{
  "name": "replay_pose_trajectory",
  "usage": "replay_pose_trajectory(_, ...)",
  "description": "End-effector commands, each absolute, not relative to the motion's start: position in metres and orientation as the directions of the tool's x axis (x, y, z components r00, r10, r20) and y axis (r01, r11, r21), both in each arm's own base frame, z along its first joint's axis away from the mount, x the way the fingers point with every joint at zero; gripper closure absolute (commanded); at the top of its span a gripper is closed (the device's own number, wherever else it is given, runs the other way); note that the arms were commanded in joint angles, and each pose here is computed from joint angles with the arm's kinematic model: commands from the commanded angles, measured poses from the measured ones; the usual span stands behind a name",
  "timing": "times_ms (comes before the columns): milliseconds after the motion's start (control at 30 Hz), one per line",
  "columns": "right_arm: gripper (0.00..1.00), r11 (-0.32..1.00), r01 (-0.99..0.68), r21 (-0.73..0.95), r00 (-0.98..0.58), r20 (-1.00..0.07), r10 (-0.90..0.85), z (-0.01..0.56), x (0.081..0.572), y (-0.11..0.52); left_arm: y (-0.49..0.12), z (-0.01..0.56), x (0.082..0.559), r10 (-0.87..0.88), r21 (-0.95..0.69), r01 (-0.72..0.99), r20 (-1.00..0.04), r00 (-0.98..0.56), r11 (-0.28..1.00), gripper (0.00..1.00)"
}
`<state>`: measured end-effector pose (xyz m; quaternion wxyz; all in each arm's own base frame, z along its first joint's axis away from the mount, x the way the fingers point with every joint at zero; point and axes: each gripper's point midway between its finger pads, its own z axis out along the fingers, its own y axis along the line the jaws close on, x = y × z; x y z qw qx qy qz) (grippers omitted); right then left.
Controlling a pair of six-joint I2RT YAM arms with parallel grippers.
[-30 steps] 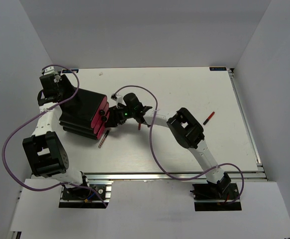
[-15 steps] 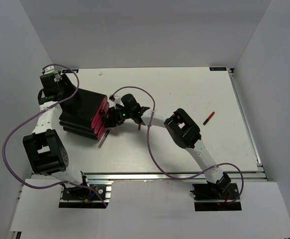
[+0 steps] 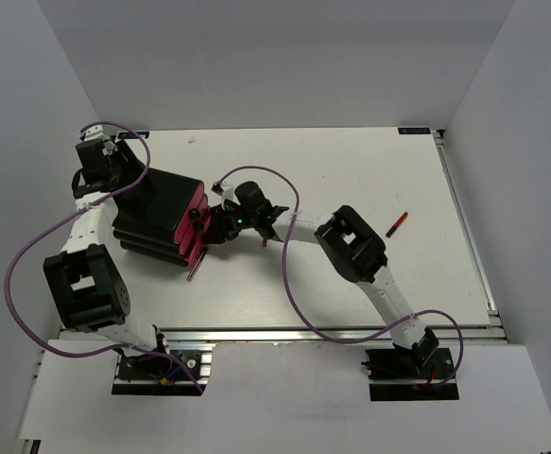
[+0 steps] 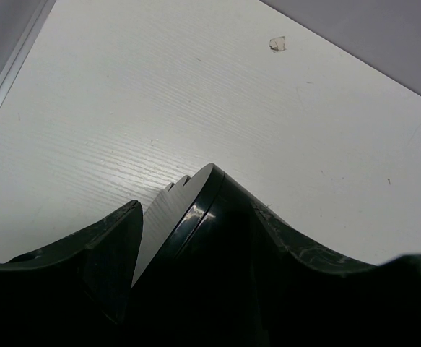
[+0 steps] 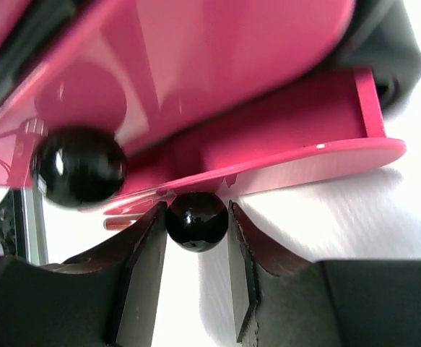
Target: Organize the makeup
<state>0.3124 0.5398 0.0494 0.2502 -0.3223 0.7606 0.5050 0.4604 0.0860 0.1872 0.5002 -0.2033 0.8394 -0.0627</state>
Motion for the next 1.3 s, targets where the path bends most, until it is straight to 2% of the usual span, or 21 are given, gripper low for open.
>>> replay_pose_trajectory(0,1.0,0.298,-0.769,0.565,-0.633,-0.74,-0.229,0.062,0.316,0.523,0.05,0.087,0.391,-0.479,-0.326,-0.355,-0.506,-0.717,0.876,0.31)
replay_pose_trajectory(400,1.0,0.333,-0.763,0.554,-0.635,-0.738,-0.228,0.059,0.317,0.499,0.05,0.082,0.388,-0.488,-0.332,-0.362,-0.498,-0.717,0.871,0.31)
replay_pose_trajectory(533,0.98,0.308,-0.777,0.549,-0.622,-0.744,-0.243,0.061,0.313,0.495,0.05,0.085,0.391,-0.493,-0.343,-0.36,-0.501,-0.711,0.868,0.31)
replay_pose_trajectory(567,0.69,0.288,-0.785,0.548,-0.615,-0.746,-0.255,0.062,0.311,0.496,0.049,0.088,0.392,-0.496,-0.349,-0.359,-0.505,-0.706,0.866,0.31)
replay_pose_trajectory(600,0.53,0.265,-0.806,0.529,-0.589,-0.76,-0.274,0.064,0.309,0.496,0.049,0.092,0.395,-0.495,-0.354,-0.352,-0.514,-0.701,0.866,0.3)
replay_pose_trajectory(667,0.39,0.228,-0.825,0.516,-0.564,-0.774,-0.288,0.073,0.304,0.492,0.05,0.101,0.4,-0.501,-0.363,-0.351,-0.532,-0.682,0.863,0.29)
replay_pose_trajectory(767,0.34,0.195,-0.86,0.471,-0.51,-0.809,-0.291,0.084,0.3,0.481,0.052,0.122,0.412,-0.507,-0.379,-0.34,-0.571,-0.646,0.861,0.26)
replay_pose_trajectory(1000,0.34,0.16,-0.903,0.399,-0.43,-0.85,-0.304,0.097,0.295,0.454,0.058,0.17,0.431,-0.517,-0.407,-0.319,-0.651,-0.556,0.856,0.24)
replay_pose_trajectory(1033,0.34,0.066,-0.925,0.374,-0.376,-0.877,-0.3,0.115,0.283,0.45,0.058,0.178,0.431,-0.515,-0.409,-0.313,-0.664,-0.542,0.857,0.24)
replay_pose_trajectory(1067,0.34,-0.01,-0.963,0.269,-0.254,-0.919,-0.303,0.119,0.282,0.444,0.058,0.185,0.433,-0.517,-0.417,-0.307,-0.673,-0.529,0.856,0.24)
replay_pose_trajectory(1100,0.36,-0.126,-0.957,0.261,-0.209,-0.922,-0.325,0.119,0.262,0.434,0.057,0.19,0.434,-0.518,-0.422,-0.301,-0.679,-0.52,0.855,0.24)
replay_pose_trajectory(1167,0.4,-0.266,-0.955,0.133,-0.035,-0.939,-0.343,0.12,0.244,0.419,0.057,0.206,0.434,-0.518,-0.432,-0.287,-0.702,-0.489,0.855,0.24)
replay_pose_trajectory(1200,0.41,-0.411,-0.908,-0.083,0.21,-0.939,-0.273,0.116,0.236,0.413,0.057,0.212,0.434,-0.521,-0.435,-0.287,-0.709,-0.475,0.854,0.24)
replay_pose_trajectory(1233,0.43,-0.484,-0.875,-0.02,0.212,-0.914,-0.346,0.098,0.213,0.389,0.057,0.22,0.433,-0.521,-0.438,-0.282,-0.72,-0.458,0.854,0.24)
replay_pose_trajectory(1267,0.46,-0.579,-0.8,-0.158,0.375,-0.884,-0.277,0.091,0.206,0.386,0.06,0.226,0.432,-0.518,-0.43,-0.29,-0.732,-0.442,0.855,0.24)
